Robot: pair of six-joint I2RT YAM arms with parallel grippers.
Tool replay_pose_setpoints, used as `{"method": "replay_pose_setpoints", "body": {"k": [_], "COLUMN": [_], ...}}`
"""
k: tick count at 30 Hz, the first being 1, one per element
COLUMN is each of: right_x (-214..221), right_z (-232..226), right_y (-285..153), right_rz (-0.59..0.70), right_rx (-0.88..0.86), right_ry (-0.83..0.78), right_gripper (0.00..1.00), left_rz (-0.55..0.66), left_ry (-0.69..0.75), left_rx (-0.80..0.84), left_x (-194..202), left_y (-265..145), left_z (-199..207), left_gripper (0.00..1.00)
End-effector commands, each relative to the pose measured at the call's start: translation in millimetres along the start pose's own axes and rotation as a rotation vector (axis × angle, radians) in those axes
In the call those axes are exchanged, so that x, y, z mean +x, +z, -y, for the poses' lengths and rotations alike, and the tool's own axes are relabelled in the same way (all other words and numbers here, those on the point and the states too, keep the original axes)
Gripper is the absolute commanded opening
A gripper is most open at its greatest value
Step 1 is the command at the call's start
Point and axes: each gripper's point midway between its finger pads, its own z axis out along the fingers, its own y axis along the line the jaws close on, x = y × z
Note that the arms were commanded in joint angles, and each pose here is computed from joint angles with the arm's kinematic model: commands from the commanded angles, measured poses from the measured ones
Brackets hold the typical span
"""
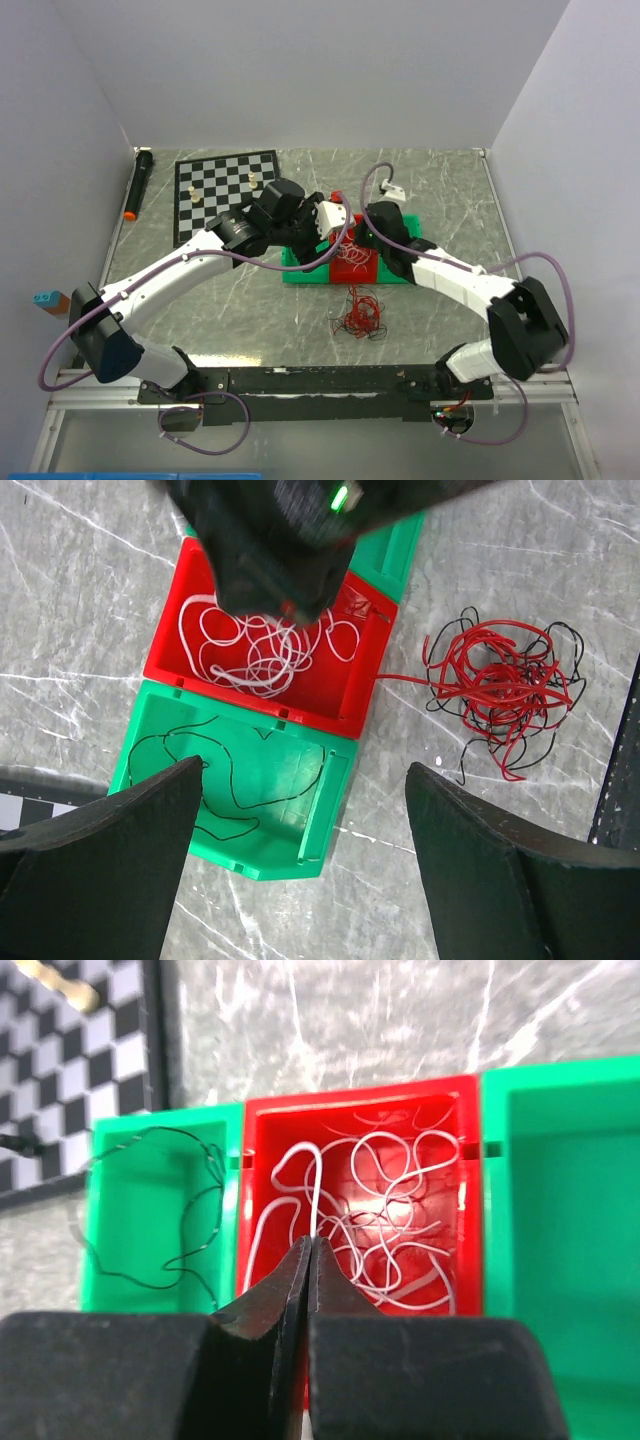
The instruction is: Untangle the cables
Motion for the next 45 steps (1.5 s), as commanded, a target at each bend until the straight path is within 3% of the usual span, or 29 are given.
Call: {"method": "replay_pose_setpoints", "body": {"k": [1,7,13,15,20,23,28,33,38,45], "right_x": [10,41,43,34,-9,-25,-29,-15,13,59], "right_z": [-8,0,0,-6,-34,-41,-31,0,35,53], "right_y": [20,43,47,39,-8,-35,-72,-97,-115,-119], "right_rz": [-0.027,-0.110,-0.138,-0.139,-0.029,0.011,0.038,0.033,0.014,-0.087], "right_rx": [0.032,0.100,0.126,0.111,-0.059,-0.124,-0.153,-0.098,-0.050,-0.051], "right_ry": [-0.013,-0.023,-0.019,-0.008,0.042,0.059,0.068,0.080,0.128,0.174], "right_gripper": [0.00,0.00,0.00,0.09,0.44,0.55,0.57,0.56,0.55,0.54], "left_rz": [0.077,0.084,0.085,0.079,0.045,0.040,0.027,0.017,0.020,0.031], "left_ry": [0.028,0.028,0.016,0.004,-0.031,-0.034,-0.006,0.174,0.378,0.436], "left_rx": [-0.031,-0.027,-0.016,0.002,0.070,0.098,0.159,0.272,0.296,0.334], "left_x": [-27,-29,-27,-24,-4,4,6,5,5,-8], "left_y": [-14,-15,-15,-15,-12,-11,-8,5,40,82], "left_z": [-7,-6,-3,2,20,27,39,64,73,72], "left_gripper": [0.87,0.87,0.87,0.87,0.88,0.88,0.89,0.91,0.93,0.92]}}
